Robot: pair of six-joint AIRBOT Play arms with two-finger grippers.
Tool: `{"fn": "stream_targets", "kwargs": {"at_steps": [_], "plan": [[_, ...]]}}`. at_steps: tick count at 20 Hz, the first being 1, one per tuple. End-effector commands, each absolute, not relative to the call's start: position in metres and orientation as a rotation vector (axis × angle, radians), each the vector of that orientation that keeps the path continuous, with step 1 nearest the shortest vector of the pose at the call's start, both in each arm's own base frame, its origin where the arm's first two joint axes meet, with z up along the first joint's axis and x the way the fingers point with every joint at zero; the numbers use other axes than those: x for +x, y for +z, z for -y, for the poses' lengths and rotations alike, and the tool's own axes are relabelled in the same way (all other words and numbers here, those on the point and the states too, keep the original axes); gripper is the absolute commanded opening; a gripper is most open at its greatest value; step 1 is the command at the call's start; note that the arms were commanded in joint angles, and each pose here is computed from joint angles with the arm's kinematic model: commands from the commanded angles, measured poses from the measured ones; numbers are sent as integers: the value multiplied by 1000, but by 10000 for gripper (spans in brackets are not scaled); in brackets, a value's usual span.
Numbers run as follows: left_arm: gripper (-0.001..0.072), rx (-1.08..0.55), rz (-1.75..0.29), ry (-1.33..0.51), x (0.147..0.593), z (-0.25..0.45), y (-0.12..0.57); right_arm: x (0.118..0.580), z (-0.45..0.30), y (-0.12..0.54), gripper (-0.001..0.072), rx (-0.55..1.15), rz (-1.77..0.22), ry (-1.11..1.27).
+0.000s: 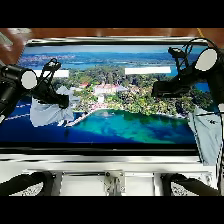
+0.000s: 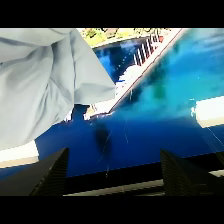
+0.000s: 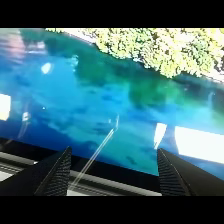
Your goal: Fold the shirts.
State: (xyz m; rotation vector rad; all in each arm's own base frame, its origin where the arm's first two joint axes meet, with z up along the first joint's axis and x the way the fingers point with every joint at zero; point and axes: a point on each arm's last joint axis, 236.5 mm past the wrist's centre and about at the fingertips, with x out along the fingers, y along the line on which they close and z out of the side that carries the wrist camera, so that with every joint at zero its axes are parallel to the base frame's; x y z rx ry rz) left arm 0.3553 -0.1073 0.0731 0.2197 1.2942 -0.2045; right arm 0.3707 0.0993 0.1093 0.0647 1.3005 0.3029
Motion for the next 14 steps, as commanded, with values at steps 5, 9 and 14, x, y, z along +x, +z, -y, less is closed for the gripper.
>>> {"fn": "stream_targets", "kwargs": {"at_steps": [5, 9, 14], "plan": [[651, 220, -1294, -205, 355, 107, 73, 371, -99, 109, 650, 65, -1302, 303], [651, 220, -1294, -205, 355, 107, 73, 371, -99, 109, 650, 65, -1302, 303], [651, 220, -1294, -205, 355, 107, 73, 382, -100, 112, 650, 72, -1252, 298]]}}
